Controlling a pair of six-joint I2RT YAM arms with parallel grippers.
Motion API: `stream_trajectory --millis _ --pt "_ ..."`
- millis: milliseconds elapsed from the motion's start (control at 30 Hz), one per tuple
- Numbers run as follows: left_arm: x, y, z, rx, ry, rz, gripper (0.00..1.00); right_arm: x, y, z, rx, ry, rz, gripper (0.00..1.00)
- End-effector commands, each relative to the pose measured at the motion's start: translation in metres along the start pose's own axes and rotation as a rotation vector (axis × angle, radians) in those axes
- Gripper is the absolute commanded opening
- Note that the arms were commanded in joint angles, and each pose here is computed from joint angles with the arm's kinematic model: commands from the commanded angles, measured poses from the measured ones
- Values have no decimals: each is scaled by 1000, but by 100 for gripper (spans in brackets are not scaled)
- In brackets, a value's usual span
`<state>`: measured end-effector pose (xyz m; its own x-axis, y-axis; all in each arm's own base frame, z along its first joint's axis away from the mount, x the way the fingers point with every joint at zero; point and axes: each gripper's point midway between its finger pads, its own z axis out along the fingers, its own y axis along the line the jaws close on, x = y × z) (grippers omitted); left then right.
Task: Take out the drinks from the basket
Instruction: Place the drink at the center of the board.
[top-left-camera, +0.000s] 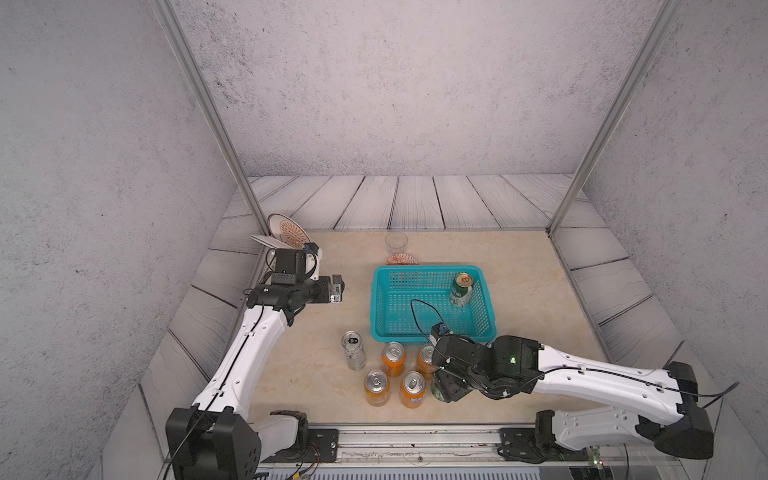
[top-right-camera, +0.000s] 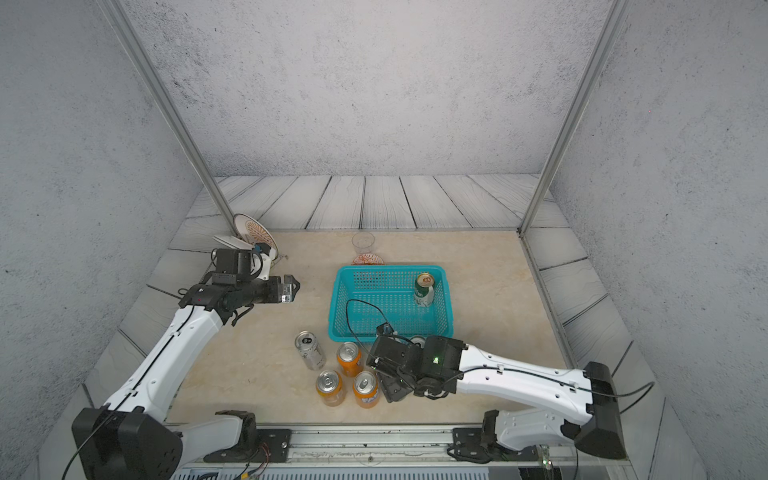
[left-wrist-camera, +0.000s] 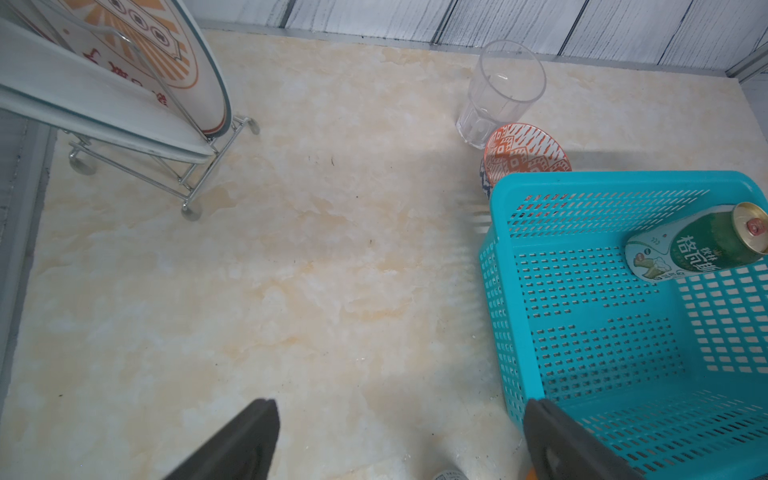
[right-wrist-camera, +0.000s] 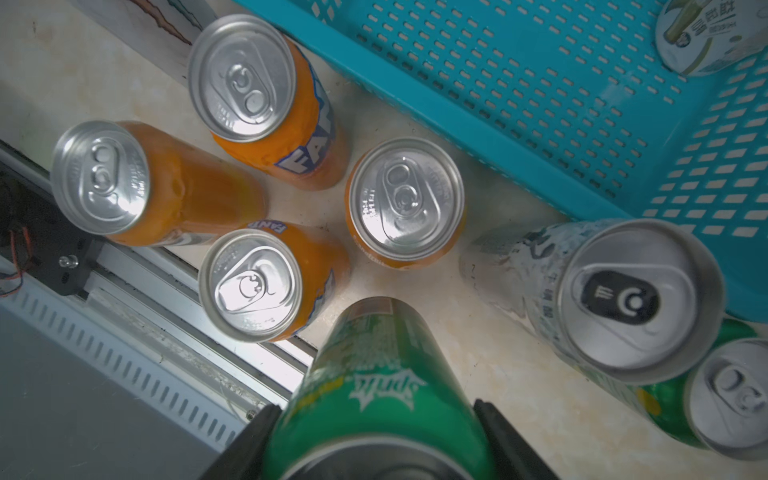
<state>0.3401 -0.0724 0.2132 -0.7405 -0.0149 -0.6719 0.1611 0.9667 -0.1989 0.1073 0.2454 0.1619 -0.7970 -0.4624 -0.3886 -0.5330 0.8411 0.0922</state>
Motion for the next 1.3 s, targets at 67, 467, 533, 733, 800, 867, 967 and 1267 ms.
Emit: stream_trajectory --millis 67,467,533,733,800,867,967,1267 --pt "1 4 0 -4 9 -5 99 -8 4 2 -24 -67 29 58" --pt "2 4 0 -4 9 -3 99 4 -2 32 19 -46 25 58" --pt "2 4 1 -3 11 -4 99 5 -3 36 23 -47 27 58" --pt "2 4 1 -3 12 -4 99 9 -5 47 41 -33 22 58" --pt "2 4 1 -3 13 -4 99 11 -5 51 45 -26 24 58" --pt "3 4 1 -4 14 -5 99 13 -5 55 48 -21 24 58" --pt "2 4 1 -4 13 -5 99 15 -6 60 54 -14 29 59" --pt "3 4 1 -4 13 -5 99 22 -10 66 70 1 39 63"
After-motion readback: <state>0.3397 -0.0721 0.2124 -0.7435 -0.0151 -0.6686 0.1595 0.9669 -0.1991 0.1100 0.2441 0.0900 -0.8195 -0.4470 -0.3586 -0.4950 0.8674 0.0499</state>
